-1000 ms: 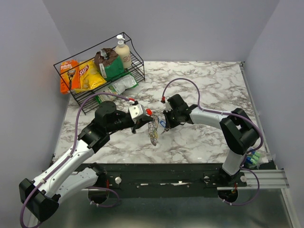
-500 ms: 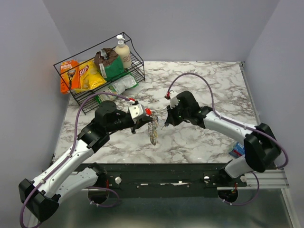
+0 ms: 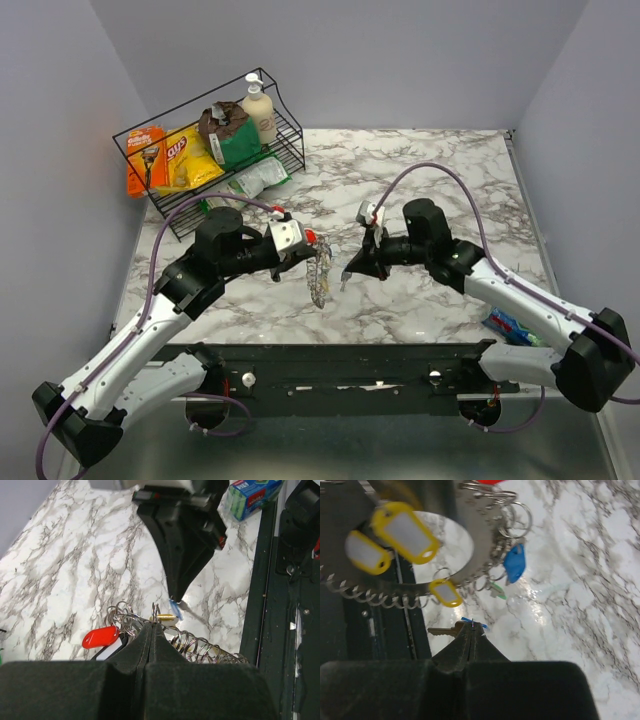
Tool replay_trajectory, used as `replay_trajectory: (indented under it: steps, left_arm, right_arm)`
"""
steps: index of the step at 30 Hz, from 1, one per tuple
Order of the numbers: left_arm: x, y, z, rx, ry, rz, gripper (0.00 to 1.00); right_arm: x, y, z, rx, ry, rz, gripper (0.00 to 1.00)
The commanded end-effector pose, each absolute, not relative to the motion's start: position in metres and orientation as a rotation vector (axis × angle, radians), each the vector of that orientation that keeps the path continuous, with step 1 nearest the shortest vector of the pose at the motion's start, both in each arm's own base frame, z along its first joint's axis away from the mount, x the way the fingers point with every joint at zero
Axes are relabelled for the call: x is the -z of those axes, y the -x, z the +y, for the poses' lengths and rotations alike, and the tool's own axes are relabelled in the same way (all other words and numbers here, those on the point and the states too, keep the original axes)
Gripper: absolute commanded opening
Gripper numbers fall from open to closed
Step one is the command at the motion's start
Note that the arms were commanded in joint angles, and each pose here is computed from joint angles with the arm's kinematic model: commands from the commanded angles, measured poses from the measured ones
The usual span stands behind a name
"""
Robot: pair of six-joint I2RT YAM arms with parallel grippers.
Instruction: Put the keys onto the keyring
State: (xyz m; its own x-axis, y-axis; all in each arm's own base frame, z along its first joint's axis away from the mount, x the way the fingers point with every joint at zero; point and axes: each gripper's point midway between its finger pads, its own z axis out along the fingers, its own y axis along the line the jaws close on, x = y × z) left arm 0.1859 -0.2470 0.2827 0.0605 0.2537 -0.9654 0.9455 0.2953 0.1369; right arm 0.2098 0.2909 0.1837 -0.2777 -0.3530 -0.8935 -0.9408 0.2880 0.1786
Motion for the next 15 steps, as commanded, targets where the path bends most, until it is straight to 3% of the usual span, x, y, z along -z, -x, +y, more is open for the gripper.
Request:
replay_trajectory:
  steps: [1,15]
  left_arm:
    - [-0.298,-0.181,-0.24,0.725,-1.21,1.39,0.0]
    - [-0.295,-0.176,-0.243,0.753,-1.241,1.38,0.0]
  right_arm:
    - [-0.222,-0.169,0.298,-1.144,1.328,1.5,0.0]
    - [-0.267,-0.15,0.299,-1.225,1.361,1.345,0.0]
